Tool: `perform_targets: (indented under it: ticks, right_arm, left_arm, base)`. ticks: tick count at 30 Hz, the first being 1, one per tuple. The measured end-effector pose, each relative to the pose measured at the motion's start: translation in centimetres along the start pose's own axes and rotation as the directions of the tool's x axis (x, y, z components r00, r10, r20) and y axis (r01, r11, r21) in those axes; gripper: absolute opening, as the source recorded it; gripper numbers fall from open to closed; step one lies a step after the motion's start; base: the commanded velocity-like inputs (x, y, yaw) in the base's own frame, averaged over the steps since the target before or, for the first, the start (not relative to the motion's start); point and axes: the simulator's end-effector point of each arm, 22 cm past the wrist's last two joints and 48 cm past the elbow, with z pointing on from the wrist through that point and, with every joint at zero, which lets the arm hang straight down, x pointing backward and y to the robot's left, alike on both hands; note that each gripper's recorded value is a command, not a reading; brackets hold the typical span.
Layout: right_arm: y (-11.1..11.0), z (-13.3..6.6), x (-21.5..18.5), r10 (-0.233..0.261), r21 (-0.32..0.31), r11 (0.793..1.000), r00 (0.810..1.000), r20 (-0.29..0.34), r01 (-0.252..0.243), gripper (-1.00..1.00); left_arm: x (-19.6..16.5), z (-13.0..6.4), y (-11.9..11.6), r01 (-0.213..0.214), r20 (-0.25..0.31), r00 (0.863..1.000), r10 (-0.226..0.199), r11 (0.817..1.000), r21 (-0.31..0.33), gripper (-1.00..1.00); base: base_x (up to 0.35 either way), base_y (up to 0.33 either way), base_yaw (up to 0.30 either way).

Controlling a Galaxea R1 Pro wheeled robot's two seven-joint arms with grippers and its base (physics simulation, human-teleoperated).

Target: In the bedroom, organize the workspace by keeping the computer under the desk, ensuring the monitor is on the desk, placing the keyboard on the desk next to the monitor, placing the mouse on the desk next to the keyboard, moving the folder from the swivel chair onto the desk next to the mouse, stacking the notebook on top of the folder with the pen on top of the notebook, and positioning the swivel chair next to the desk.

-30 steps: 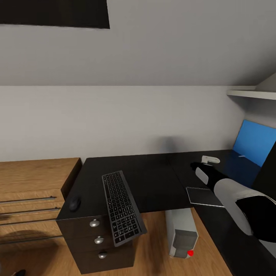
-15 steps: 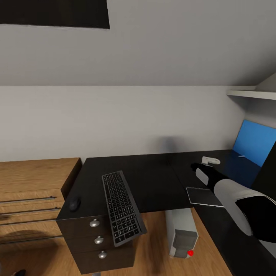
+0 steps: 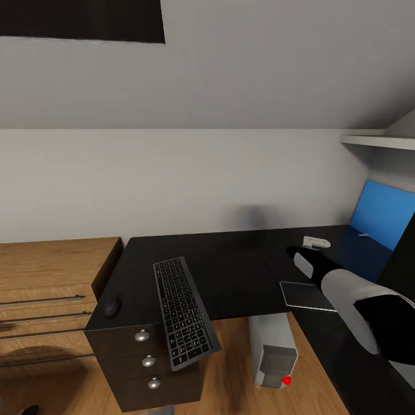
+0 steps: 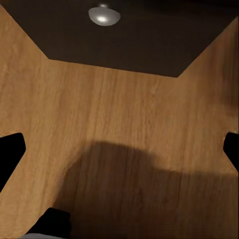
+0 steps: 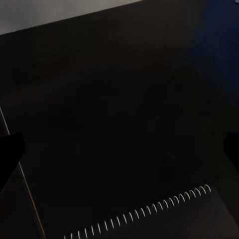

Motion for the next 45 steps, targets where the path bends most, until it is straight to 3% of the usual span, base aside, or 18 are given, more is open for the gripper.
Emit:
perform_targets:
  ticks: [2,4,8,12,16,26,35,45]
  right_arm:
    - [0.0,0.0,0.0,0.000,0.000,1.000,1.000,-0.002,0.000,1.00]
    - [0.0,0.0,0.1,0.000,0.000,1.000,1.000,-0.005,0.000,1.00]
    - [0.0,0.0,0.1,0.000,0.001,1.000,1.000,-0.005,0.000,1.00]
    - [-0.1,0.0,0.1,0.000,0.001,1.000,1.000,-0.005,0.000,1.00]
    - [-0.1,0.0,0.1,0.000,0.002,1.000,1.000,-0.005,0.000,1.00]
    - [-0.1,0.0,0.4,0.001,0.002,1.000,1.000,-0.012,-0.001,1.00]
    - [-0.9,0.4,2.5,-0.005,0.019,1.000,0.999,-0.052,0.006,1.00]
    - [-1.2,1.3,4.1,-0.004,0.023,1.000,0.999,-0.052,0.005,1.00]
  left_arm:
    - [-0.9,-0.5,-0.4,0.014,-0.022,1.000,-0.014,1.000,0.004,1.00]
    - [-5.1,-2.4,0.0,0.063,-0.065,0.996,-0.063,0.998,-0.006,1.00]
    - [-9.0,-4.4,0.4,0.085,-0.063,0.994,-0.085,0.996,-0.006,1.00]
    - [-10.3,-4.9,0.9,0.095,-0.061,0.994,-0.096,0.995,-0.015,1.00]
    - [-10.2,-4.7,1.6,0.095,-0.064,0.993,-0.097,0.995,-0.031,1.00]
    - [-7.7,-2.8,5.7,0.071,-0.108,0.990,-0.087,0.987,-0.145,1.00]
    - [-7.1,-2.2,6.5,0.065,-0.115,0.990,-0.085,0.984,-0.168,1.00]
    - [-5.9,-0.7,6.9,0.064,-0.118,0.989,-0.085,0.982,-0.178,1.00]
  base:
    - [0.000,0.000,0.000]
    - [0.000,0.000,0.000]
    - [0.000,0.000,0.000]
    - [0.000,0.000,0.000]
    - [0.000,0.000,0.000]
    - [0.000,0.000,0.000]
    - [0.000,0.000,0.000]
    - [0.000,0.000,0.000]
